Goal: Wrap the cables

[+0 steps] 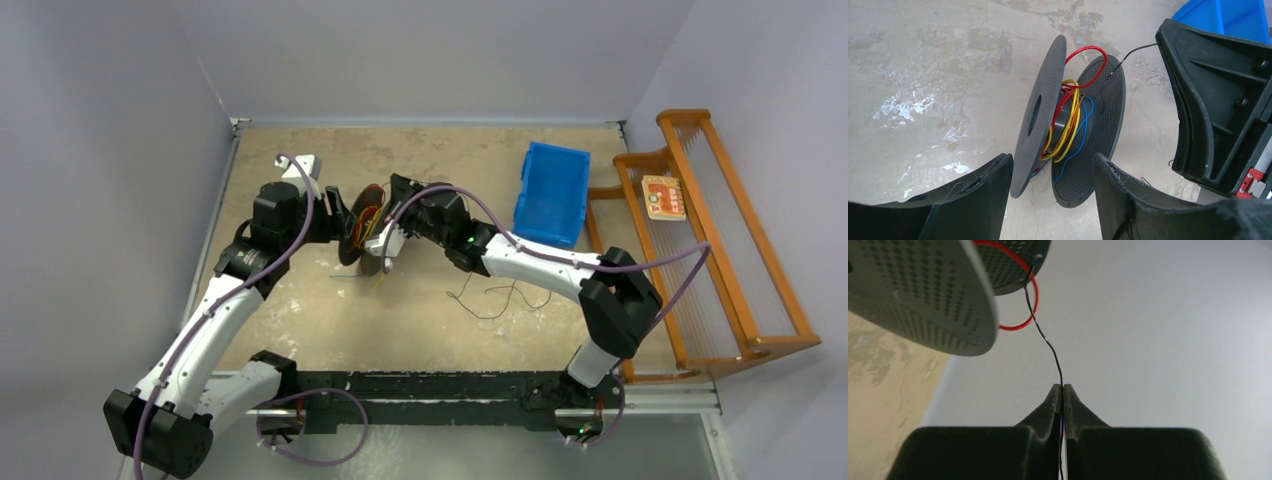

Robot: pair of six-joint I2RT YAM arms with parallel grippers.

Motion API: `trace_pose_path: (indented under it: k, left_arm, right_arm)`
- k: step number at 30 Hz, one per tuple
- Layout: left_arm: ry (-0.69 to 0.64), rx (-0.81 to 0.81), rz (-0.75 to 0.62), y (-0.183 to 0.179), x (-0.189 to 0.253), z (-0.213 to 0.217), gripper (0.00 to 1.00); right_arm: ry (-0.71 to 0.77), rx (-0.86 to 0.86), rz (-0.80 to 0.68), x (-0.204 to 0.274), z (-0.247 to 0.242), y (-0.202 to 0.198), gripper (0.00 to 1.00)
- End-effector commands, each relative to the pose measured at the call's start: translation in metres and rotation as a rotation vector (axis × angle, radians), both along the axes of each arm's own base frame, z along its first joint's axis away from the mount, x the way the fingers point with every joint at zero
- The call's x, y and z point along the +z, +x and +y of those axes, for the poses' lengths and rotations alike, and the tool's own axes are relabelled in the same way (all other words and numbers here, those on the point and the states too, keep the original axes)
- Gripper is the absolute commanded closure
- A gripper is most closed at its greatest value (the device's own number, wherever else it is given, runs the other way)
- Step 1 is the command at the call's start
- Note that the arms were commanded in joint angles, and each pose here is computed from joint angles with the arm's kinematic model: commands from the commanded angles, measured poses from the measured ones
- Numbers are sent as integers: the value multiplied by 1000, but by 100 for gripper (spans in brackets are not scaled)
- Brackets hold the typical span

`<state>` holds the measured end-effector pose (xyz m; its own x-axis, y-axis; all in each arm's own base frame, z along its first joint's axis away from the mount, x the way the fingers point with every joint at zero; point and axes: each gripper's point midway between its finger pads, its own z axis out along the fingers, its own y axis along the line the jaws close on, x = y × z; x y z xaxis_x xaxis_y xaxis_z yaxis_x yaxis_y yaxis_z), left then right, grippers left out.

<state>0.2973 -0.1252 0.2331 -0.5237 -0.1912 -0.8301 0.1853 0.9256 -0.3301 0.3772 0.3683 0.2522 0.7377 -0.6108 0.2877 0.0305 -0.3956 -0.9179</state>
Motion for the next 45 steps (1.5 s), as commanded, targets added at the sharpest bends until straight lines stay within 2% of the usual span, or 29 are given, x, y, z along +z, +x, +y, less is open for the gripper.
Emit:
trace_pose_path:
  k: [1,11,22,33,45]
  left_arm:
    - [-43,-7,-48,5,13,-4,41]
    - [-44,2,-42,7,12,-1,41]
    - [-49,-6,-33,8,9,-4,41]
    - [-38,-24,52,20,-17,-12,47]
    - [-4,1,81,33,-27,-10,53]
  right_arm:
    - [42,52,-130,50,22,-3,100]
    - [-67,67,-120,31,46,-6,100]
    - [-145,45,-77,15,42,-15,100]
    - [-140,62,-75,16,52,-21,100]
    - [-133,82,-59,13,59,-26,100]
